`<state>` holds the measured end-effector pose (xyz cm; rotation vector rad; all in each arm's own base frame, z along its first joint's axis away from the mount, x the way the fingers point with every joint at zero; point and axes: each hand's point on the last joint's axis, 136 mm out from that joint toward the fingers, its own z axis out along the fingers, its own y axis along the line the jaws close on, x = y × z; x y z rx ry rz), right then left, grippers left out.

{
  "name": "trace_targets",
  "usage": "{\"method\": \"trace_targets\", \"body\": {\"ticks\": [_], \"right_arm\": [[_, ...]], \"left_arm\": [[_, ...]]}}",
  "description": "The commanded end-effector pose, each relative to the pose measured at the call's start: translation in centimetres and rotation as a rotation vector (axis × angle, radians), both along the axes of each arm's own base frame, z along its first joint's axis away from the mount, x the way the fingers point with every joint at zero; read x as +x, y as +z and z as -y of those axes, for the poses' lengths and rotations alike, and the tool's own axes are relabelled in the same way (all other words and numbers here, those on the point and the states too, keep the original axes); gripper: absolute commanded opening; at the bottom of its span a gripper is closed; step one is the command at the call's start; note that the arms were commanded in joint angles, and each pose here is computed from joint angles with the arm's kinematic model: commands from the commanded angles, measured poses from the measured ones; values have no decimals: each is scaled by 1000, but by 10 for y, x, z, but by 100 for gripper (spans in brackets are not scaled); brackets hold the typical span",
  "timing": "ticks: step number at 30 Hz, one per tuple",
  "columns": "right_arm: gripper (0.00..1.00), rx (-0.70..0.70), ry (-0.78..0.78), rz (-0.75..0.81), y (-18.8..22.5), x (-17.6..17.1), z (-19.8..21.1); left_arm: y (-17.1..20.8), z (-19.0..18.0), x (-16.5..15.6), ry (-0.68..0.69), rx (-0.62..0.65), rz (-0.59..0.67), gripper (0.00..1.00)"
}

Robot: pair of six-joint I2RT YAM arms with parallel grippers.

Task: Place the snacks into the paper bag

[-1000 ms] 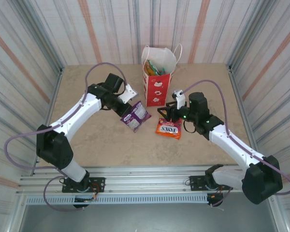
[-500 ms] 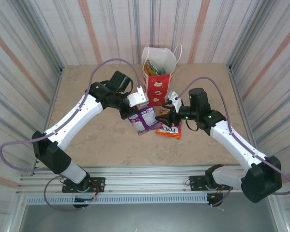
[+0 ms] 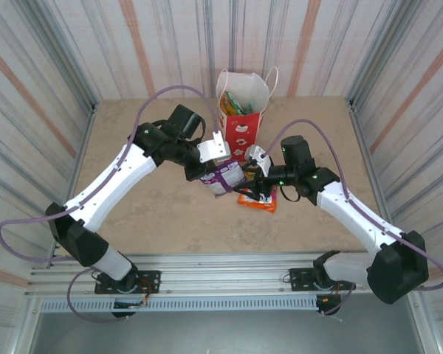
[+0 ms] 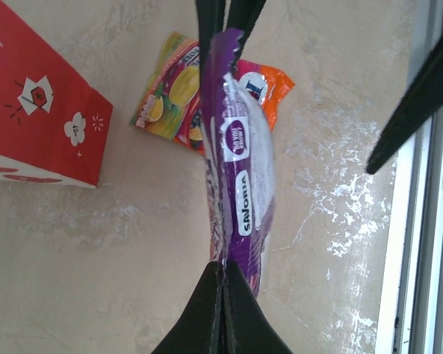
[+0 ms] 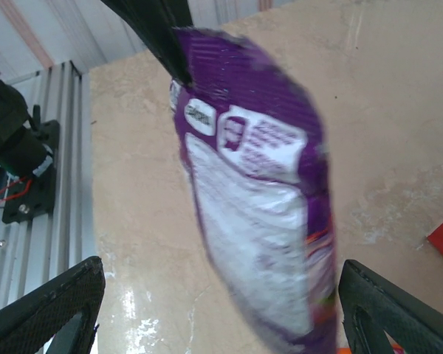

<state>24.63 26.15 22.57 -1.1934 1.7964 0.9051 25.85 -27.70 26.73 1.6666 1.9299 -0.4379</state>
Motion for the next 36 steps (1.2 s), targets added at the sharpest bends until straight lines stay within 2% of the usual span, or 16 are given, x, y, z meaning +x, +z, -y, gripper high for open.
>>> {"method": "trace_targets", "body": {"ticks": [1,8,10,14,21,25,27,31,36], "right_arm": [[84,12,28,37,10,2,-6],[83,48,81,13,9,-4,-12],[81,74,123,-14,9,-10,-16],[67,111,155,-11,8,-11,-23],[36,134,181,9,11,-8,-27],[25,129,166,22,13,-6,-26],[20,123,149,32,13,-4,-24],[18,132,71,56,14,4,-19],[19,183,-118,111,34,27,-6]], "left_arm": [[44,4,-16,-78,-114,92,0],[53,4,-16,-89,-129,125,0],[56,6,-16,-87,-145,125,0],[58,9,-13,-84,-161,130,0],[56,5,-2,-32,-135,159,0],[56,0,12,39,-150,160,1],[58,-1,19,76,-170,165,12],[56,-6,31,154,-211,152,41],[38,-30,64,388,-231,106,65]]}}
